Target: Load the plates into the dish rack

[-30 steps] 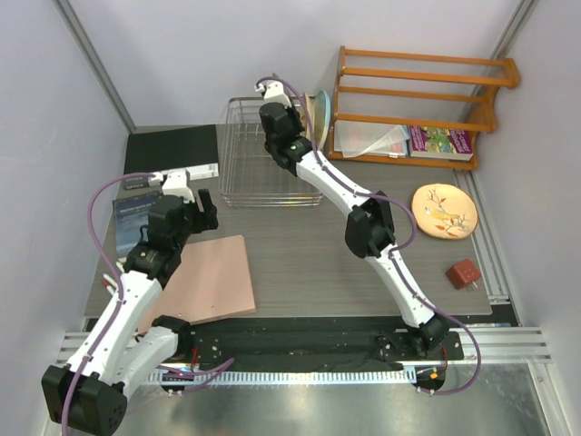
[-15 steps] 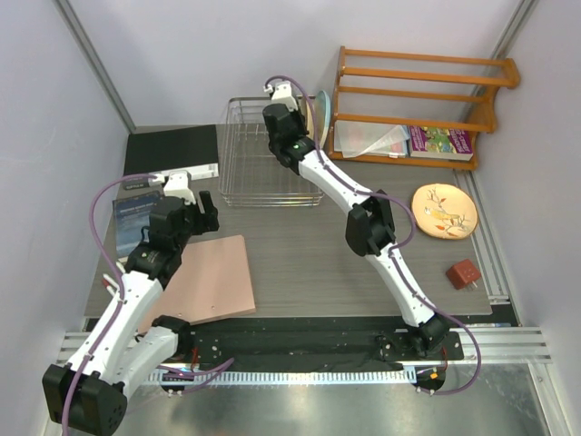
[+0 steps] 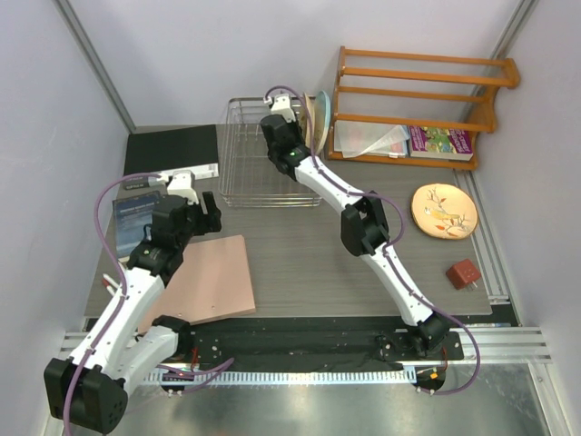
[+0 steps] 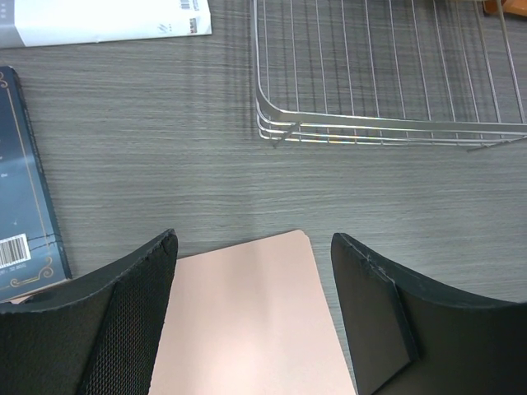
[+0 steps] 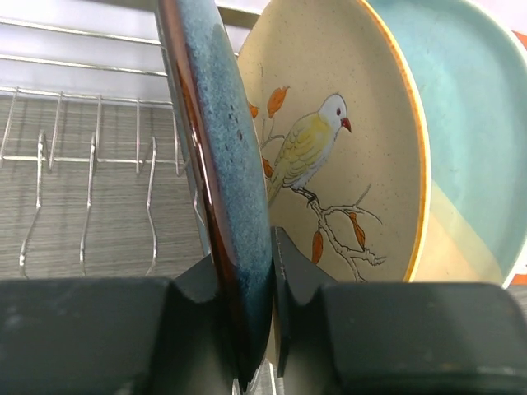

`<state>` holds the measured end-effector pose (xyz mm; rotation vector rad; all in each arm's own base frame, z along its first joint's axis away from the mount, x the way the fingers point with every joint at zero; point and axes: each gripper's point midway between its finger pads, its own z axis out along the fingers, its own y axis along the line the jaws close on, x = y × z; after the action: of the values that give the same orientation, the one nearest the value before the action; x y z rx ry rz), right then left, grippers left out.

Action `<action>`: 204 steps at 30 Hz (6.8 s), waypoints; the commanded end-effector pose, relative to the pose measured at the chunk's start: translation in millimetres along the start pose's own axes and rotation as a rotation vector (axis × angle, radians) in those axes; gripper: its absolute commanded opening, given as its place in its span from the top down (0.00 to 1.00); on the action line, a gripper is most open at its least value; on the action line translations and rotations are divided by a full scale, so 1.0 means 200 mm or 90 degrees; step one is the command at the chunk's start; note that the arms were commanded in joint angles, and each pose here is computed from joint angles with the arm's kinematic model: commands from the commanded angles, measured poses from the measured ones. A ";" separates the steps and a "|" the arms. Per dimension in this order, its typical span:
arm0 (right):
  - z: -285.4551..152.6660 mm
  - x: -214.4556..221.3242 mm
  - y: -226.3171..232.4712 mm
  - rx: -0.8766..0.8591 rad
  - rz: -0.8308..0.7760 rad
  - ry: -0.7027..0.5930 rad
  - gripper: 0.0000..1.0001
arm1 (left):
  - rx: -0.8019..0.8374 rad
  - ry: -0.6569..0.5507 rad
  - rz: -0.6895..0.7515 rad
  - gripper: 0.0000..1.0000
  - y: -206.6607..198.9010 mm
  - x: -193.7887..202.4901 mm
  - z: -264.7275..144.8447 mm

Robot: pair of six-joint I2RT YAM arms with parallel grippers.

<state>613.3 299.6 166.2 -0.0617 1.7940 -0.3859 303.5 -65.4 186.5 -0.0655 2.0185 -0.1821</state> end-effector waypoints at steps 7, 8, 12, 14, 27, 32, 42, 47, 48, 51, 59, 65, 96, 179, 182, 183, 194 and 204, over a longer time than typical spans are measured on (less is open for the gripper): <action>-0.27 -0.72 -0.27 -0.011 0.143 -0.145 0.63 | 0.025 -0.042 -0.017 0.25 -0.04 -0.08 0.00; -0.34 -0.80 -0.28 -0.024 0.154 -0.157 0.63 | 0.024 -0.042 -0.018 0.25 -0.03 -0.08 0.00; -0.53 -0.97 -0.33 -0.053 0.162 -0.186 0.58 | 0.033 -0.050 -0.020 0.25 -0.05 -0.09 -0.01; -0.57 -0.98 -0.35 -0.052 0.145 -0.183 0.58 | 0.040 -0.048 -0.022 0.25 -0.06 -0.08 -0.01; -0.71 -0.06 -0.98 -0.134 -0.318 -0.003 0.25 | 0.130 -0.027 -0.038 0.27 -0.19 -0.07 -0.01; -0.66 0.33 -1.43 -0.123 -0.250 0.207 0.22 | 0.209 0.022 -0.033 0.28 -0.32 -0.03 0.01; -0.66 0.99 -1.89 -0.121 -0.229 0.393 0.33 | 0.268 0.089 -0.015 0.33 -0.46 0.08 0.03; -0.60 1.16 -2.01 -0.112 -0.172 0.447 0.30 | 0.296 0.131 -0.017 0.33 -0.53 0.17 0.02; -0.59 1.20 -2.03 -0.109 -0.158 0.462 0.29 | 0.297 0.136 -0.019 0.33 -0.54 0.18 0.02; -0.57 1.18 -2.00 -0.128 -0.134 0.447 0.23 | 0.291 0.137 -0.011 0.33 -0.53 0.18 0.04; -0.64 1.03 -1.76 -0.166 -0.174 0.347 0.29 | 0.274 0.128 0.014 0.33 -0.51 0.17 0.08; -0.68 1.11 -1.62 -0.146 -0.244 0.346 0.41 | 0.272 0.116 0.014 0.33 -0.51 0.14 0.09; -0.51 1.26 -1.64 0.004 -0.340 0.355 0.72 | 0.241 0.089 0.006 0.30 -0.42 0.10 0.08; -1.40 1.01 -0.89 -0.785 0.227 0.620 0.38 | 0.310 0.263 -0.199 0.36 -0.95 0.74 0.30; -1.38 1.08 -0.89 -0.802 0.233 0.663 0.37 | 0.331 0.275 -0.189 0.40 -1.02 0.76 0.31; -1.37 1.10 -0.89 -0.807 0.235 0.670 0.38 | 0.336 0.282 -0.184 0.41 -1.04 0.78 0.31; -1.40 1.25 -0.87 -0.866 0.317 0.751 0.37 | 0.352 0.335 -0.177 0.67 -1.11 0.88 0.30; -1.30 1.26 -0.77 -0.811 0.431 0.733 0.40 | 0.345 0.370 -0.162 1.00 -1.15 0.95 0.30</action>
<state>250.4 145.2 31.4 -0.1866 2.8017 1.5643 271.7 -316.3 40.8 0.0069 2.4138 -1.0526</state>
